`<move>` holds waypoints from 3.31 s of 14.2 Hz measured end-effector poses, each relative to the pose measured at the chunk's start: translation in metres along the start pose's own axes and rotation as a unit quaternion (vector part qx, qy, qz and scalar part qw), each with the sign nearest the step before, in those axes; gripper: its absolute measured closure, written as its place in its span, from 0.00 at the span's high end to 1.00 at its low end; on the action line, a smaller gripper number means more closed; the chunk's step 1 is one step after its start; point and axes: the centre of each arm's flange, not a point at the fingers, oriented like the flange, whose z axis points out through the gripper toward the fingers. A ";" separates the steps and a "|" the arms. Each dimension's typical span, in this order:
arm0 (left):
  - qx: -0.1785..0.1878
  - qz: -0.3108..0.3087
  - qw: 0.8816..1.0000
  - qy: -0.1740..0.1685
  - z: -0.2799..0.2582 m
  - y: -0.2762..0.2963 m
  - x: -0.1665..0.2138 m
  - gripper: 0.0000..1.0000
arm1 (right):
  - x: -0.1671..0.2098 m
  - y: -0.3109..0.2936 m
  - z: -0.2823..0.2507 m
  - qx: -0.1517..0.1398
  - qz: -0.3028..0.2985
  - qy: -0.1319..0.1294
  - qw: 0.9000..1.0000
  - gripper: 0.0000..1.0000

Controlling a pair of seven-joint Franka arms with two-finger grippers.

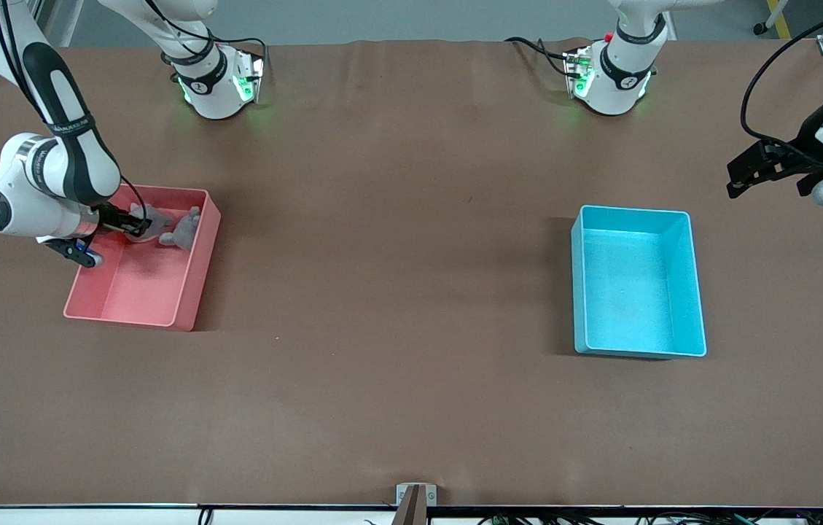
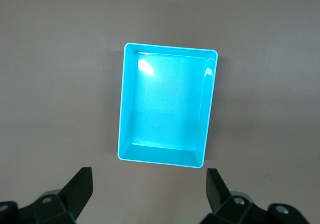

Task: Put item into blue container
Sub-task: 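Reach the right gripper into the pink box and grasp a grey plush, then carry the plush to mid-table with the right gripper while the left gripper approaches, then grasp the plush with the left gripper while the right gripper reaches the pink box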

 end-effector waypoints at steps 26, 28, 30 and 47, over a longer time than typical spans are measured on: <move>-0.033 -0.113 0.990 -0.074 0.185 0.069 0.007 1.00 | -0.225 -0.548 -0.028 0.128 0.292 0.063 0.946 0.13; -0.048 -0.164 0.981 -0.095 0.218 0.101 0.011 1.00 | -0.216 -0.568 -0.006 0.125 0.298 0.067 0.944 0.13; -0.056 -0.212 0.969 -0.111 0.247 0.131 0.013 1.00 | -0.206 -0.572 -0.004 0.128 0.301 0.070 0.942 0.13; -0.235 -0.542 0.801 -0.100 0.415 0.420 -0.021 1.00 | -0.068 -0.293 -0.185 0.028 0.124 0.047 0.991 1.00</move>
